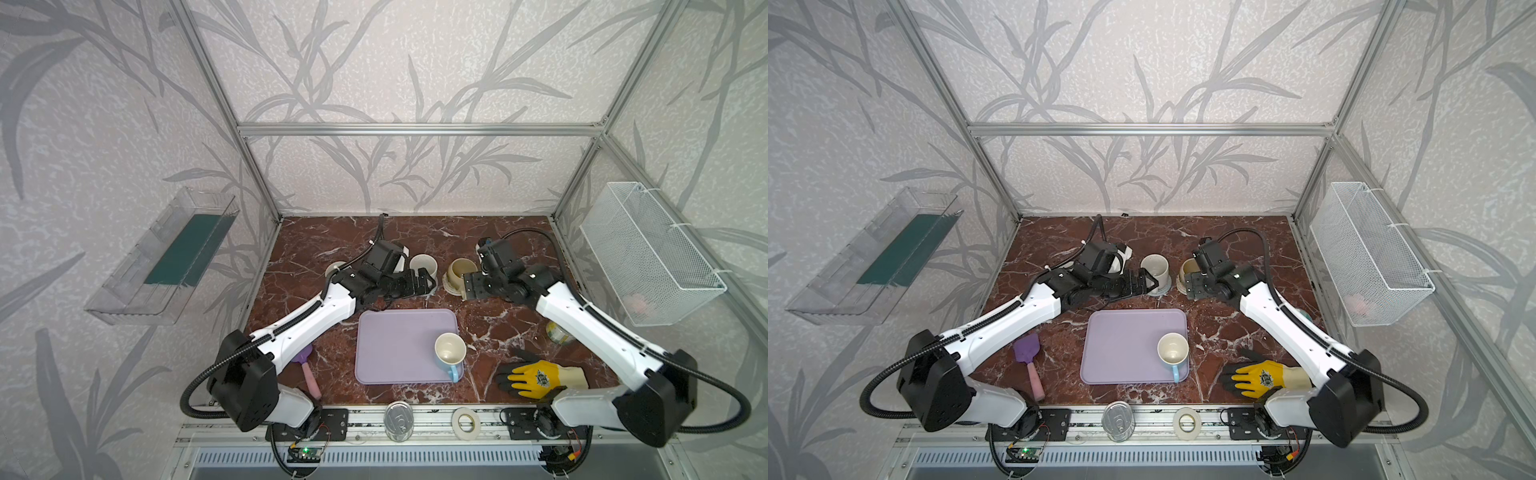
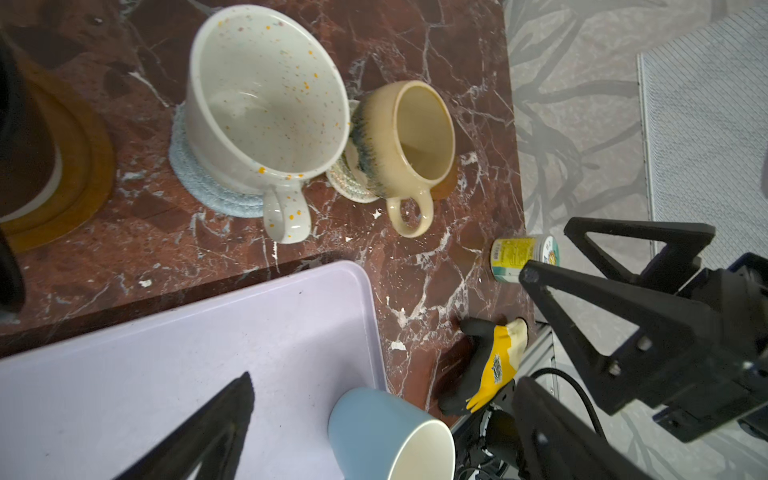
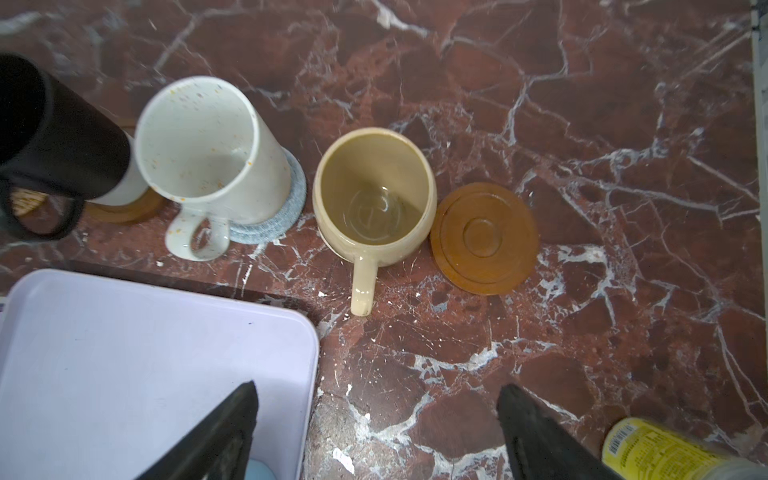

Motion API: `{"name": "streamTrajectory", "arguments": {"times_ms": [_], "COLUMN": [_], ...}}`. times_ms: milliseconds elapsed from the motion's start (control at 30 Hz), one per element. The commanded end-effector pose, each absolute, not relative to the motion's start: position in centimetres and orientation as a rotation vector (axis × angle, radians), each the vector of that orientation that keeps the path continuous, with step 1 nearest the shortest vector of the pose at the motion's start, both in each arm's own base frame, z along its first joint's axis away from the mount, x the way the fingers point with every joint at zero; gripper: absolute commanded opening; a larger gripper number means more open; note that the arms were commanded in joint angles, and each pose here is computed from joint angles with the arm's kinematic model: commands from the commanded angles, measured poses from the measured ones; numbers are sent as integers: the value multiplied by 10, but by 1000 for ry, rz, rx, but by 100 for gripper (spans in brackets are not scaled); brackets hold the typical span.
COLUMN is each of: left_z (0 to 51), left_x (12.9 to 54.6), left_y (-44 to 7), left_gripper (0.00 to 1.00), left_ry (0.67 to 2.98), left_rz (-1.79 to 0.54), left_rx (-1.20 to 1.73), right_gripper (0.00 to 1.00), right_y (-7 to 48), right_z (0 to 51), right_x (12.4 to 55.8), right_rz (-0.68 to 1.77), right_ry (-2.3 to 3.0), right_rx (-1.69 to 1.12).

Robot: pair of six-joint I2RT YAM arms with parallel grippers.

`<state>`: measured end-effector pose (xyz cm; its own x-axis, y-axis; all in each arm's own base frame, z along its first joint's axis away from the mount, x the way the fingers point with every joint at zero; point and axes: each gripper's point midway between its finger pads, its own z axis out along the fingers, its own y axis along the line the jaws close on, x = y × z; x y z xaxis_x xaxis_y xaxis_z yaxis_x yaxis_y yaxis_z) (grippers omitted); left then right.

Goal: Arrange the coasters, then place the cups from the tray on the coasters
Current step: 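Move right gripper to the light-blue mug on the tray and grasp its rim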

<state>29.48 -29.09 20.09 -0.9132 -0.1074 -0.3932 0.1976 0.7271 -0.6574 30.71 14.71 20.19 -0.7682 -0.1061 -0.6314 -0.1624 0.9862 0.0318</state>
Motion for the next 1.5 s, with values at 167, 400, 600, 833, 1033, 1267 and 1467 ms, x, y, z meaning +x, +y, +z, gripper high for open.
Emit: {"name": "streamTrajectory", "arguments": {"times_ms": [167,400,600,833,1033,1267,1467], "left_z": [223,194,174,162,153,154,152], "left_x": [272,258,250,242,239,239,240], "left_y": [-304,-281,-270,-258,-256,-253,-252], "left_gripper": [99,100,99,99,99,99,99], "left_ry": [2474,2562,2592,2605,2622,2614,2606], "left_rz": [-1160,-1036,-1029,-1014,-1022,-1012,-1019], "left_rx": [287,252,139,57,3,-16,-43], "right_gripper": [99,99,99,100,98,83,67], "right_y": [157,178,206,213,220,228,227], "right_z": [205,167,148,118,97,81,76], "right_x": [251,191,151,126,120,117,120], "right_rz": [392,400,303,250,188,203,170], "right_ry": [2408,2603,2564,2606,2619,2630,2624], "right_rx": [-314,-475,-697,-692,-684,-637,-625]}}
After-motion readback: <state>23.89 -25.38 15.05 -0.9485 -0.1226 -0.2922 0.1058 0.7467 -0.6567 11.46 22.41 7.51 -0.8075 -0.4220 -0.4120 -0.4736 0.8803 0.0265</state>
